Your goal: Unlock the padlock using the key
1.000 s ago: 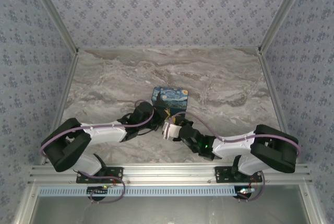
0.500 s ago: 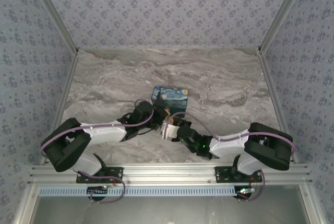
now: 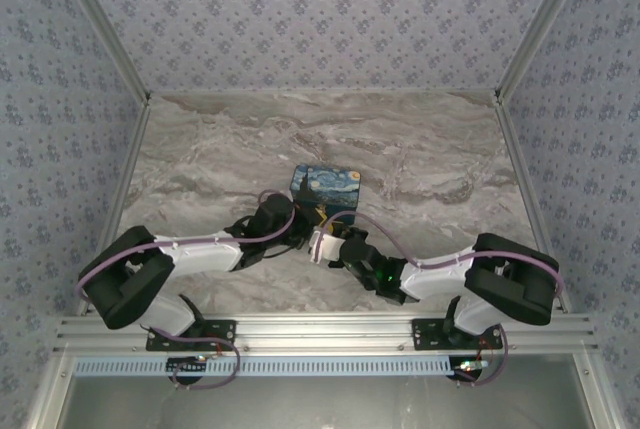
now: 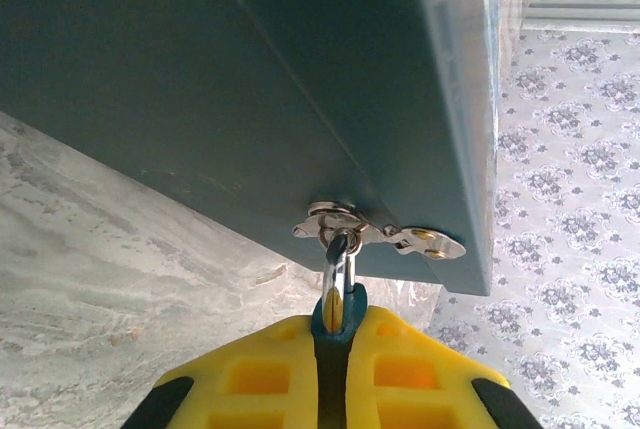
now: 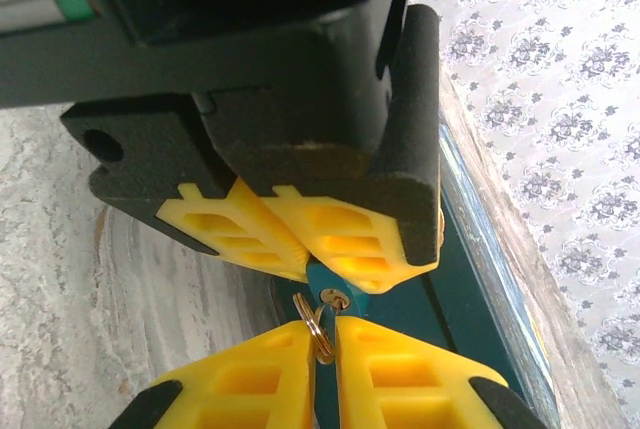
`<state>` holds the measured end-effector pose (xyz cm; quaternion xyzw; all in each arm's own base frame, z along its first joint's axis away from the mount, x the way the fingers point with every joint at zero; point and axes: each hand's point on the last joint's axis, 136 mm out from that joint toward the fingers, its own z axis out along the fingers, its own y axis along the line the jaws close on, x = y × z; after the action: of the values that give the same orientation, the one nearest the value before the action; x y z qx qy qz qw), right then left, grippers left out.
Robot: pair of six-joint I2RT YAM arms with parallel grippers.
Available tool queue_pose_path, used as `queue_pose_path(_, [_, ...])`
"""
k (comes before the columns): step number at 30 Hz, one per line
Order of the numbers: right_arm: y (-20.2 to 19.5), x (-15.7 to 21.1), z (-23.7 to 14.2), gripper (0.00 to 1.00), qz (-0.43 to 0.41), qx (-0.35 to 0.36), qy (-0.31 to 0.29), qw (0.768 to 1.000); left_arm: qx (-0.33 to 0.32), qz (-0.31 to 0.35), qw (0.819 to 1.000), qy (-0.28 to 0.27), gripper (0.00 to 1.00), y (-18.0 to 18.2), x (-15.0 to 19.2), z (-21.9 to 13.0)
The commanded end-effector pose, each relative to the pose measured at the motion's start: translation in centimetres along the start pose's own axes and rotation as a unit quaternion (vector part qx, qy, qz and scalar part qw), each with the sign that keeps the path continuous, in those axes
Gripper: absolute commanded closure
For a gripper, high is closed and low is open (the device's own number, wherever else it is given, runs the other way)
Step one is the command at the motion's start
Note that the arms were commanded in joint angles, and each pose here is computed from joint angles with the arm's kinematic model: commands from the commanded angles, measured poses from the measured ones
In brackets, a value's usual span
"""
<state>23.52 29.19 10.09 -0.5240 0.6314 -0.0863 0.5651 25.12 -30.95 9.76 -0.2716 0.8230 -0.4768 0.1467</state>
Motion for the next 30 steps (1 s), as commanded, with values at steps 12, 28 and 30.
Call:
queue_pose_path(12, [-1.6, -0.7, 0.9, 0.93, 0.049, 0.029, -0.002, 0.998, 0.042, 0.001, 0.999, 0.015, 1.0, -3.2, 0.5, -0.2])
queue_pose_path(28, [-2.2, 0.3, 0.8, 1.0, 0.277, 0.038, -0.004, 0.96, 0.042, -0.003, 0.999, 0.014, 1.0, -3.2, 0.5, 0.0])
queue_pose_path(30, [-2.2, 0.5, 0.7, 1.0, 0.3, 0.04, -0.007, 0.953, 0.043, -0.003, 0.999, 0.014, 1.0, -3.2, 0.5, 0.1])
